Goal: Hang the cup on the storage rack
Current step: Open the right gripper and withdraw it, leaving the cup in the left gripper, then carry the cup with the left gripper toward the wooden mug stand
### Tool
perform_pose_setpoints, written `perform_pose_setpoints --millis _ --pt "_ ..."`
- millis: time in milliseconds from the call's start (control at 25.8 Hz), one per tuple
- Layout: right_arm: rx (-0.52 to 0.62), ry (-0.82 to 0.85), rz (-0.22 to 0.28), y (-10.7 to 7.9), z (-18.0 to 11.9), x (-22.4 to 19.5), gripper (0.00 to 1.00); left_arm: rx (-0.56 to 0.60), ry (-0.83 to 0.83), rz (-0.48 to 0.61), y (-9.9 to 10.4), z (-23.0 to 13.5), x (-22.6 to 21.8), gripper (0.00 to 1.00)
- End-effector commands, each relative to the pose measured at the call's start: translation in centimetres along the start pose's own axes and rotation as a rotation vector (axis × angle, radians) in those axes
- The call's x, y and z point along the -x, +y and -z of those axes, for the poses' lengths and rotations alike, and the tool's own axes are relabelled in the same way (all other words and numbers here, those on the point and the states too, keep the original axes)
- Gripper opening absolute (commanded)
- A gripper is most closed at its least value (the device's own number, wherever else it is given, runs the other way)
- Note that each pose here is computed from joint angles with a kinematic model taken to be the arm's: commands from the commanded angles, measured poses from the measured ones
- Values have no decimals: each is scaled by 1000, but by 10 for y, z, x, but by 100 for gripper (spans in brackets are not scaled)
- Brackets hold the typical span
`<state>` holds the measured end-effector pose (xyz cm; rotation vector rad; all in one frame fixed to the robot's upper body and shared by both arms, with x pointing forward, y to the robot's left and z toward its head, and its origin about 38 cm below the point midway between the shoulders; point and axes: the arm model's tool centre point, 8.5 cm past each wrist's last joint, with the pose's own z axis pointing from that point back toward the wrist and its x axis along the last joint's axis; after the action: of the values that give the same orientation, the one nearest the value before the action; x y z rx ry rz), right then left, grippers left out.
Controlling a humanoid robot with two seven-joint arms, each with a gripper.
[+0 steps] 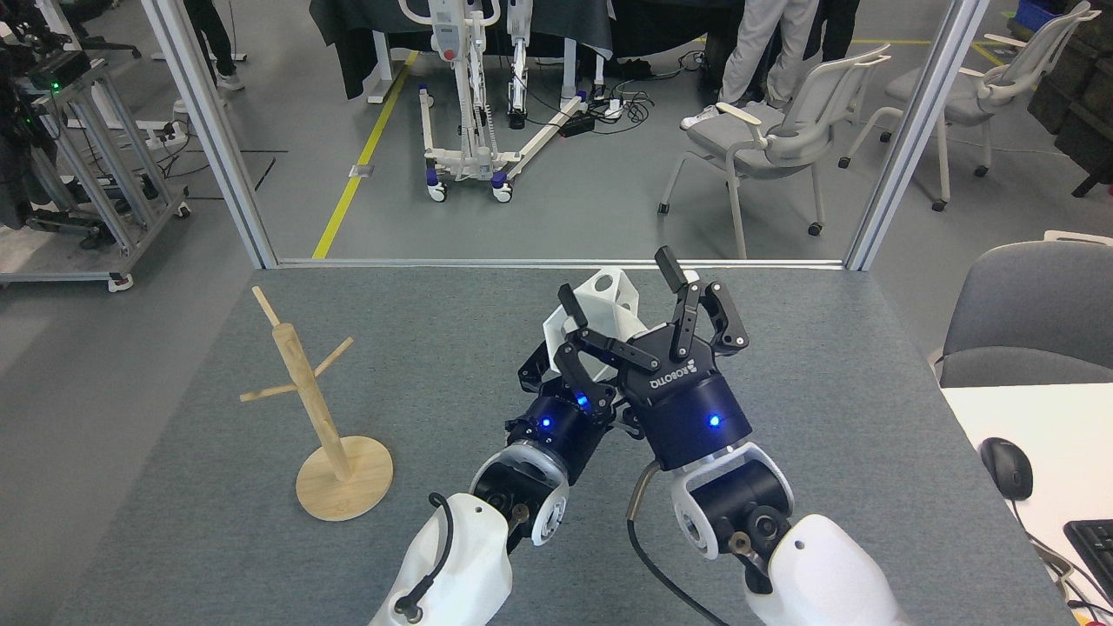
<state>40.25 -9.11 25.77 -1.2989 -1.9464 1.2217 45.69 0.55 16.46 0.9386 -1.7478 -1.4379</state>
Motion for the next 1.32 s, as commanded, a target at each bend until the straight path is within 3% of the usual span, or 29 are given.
perform_pose_setpoints --millis 0,155,387,465,619,735,1084,1277 --pt "18 47 9 -7 5 19 99 -5 -1 0 1 0 0 0" --pt "9 179 22 -8 7 73 99 -35 -7 9 7 0 -1 0" --pt "-117 347 -4 22 -16 164 99 -84 -13 44 15 -1 -2 0" --pt "-201 410 -20 47 -33 192 99 -84 -11 78 15 -2 2 0" --pt "-434 485 -52 115 -85 229 99 -113 -2 139 23 -9 7 0" --pt "-533 493 -56 141 -116 237 99 -134 19 196 27 -16 9 0" --pt "-543 487 -83 164 -167 219 99 -328 205 280 44 -73 23 0" --pt "-551 470 -85 178 -196 202 99 -369 342 304 31 -114 32 0"
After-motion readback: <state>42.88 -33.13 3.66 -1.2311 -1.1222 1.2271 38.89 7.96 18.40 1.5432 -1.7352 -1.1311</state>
